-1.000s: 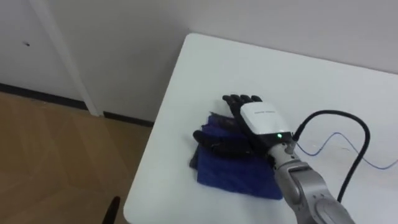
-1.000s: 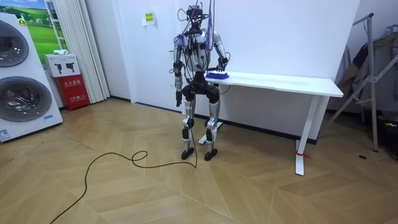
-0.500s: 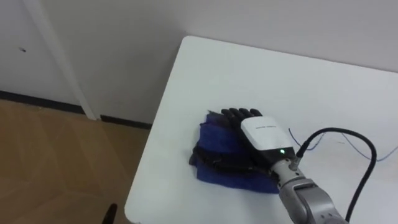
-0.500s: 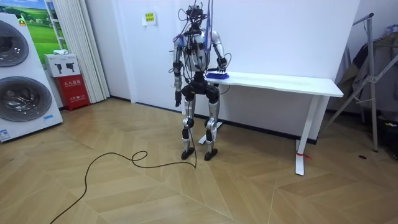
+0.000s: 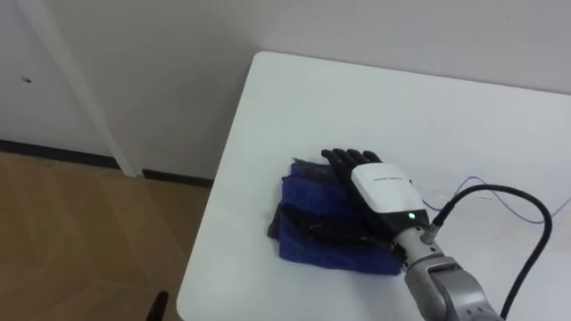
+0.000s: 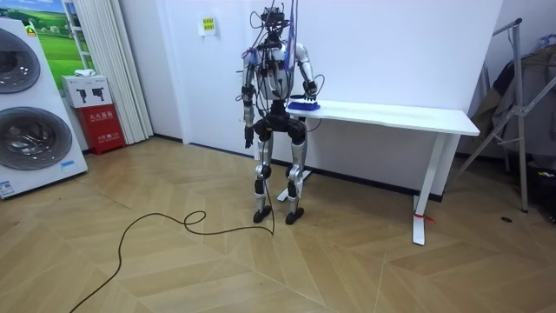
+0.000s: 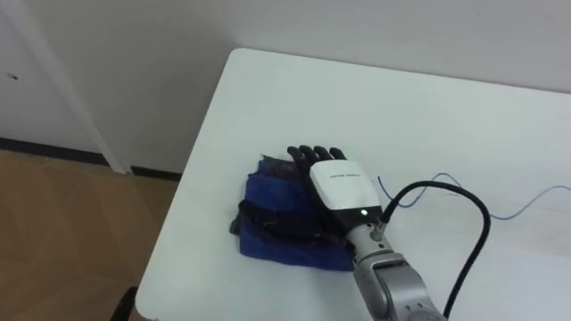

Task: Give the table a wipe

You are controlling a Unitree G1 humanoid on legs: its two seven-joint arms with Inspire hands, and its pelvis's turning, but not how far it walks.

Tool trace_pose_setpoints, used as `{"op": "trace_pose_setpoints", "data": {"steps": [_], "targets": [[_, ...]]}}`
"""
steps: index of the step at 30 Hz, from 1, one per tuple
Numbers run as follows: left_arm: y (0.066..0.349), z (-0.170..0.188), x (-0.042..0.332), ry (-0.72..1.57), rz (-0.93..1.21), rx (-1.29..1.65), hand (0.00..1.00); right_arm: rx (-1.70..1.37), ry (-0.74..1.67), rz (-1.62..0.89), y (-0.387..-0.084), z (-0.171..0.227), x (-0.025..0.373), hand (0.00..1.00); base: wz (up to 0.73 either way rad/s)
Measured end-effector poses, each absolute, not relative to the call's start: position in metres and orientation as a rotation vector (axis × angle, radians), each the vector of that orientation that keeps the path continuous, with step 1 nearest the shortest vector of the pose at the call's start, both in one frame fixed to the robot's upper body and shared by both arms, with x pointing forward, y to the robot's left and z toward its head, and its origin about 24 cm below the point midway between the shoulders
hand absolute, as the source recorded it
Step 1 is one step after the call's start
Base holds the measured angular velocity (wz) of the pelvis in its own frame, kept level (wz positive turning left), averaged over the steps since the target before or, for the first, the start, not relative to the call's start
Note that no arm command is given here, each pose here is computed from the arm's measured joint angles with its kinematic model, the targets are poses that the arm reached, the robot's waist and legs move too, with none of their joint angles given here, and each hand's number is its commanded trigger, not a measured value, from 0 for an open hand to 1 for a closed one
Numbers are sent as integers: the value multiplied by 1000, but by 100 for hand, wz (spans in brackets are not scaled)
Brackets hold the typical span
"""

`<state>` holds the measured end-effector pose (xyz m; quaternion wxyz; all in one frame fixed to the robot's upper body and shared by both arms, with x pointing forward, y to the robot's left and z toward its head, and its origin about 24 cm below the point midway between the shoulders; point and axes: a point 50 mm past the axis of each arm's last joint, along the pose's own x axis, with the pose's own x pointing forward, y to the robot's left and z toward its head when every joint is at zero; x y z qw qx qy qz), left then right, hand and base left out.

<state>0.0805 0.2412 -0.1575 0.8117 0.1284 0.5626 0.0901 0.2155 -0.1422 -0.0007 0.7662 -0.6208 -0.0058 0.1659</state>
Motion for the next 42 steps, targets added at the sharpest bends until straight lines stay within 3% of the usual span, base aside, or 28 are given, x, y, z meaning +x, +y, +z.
{"op": "trace_pose_setpoints", "data": {"steps": [17,18,19,20,42], "targets": [[254,-156,66,1223,202,310,0,-1397,53,418,-157,-25,192,0,0],[254,-156,65,1225,204,311,0,-1408,55,417,-158,-27,191,38,3],[254,-156,64,1226,204,312,0,-1412,58,417,-158,-29,190,93,0],[255,-156,63,1229,204,313,0,-1421,59,418,-159,-30,189,100,0],[261,-151,68,1193,198,368,0,-1414,-36,288,-164,-25,193,100,2]]}}
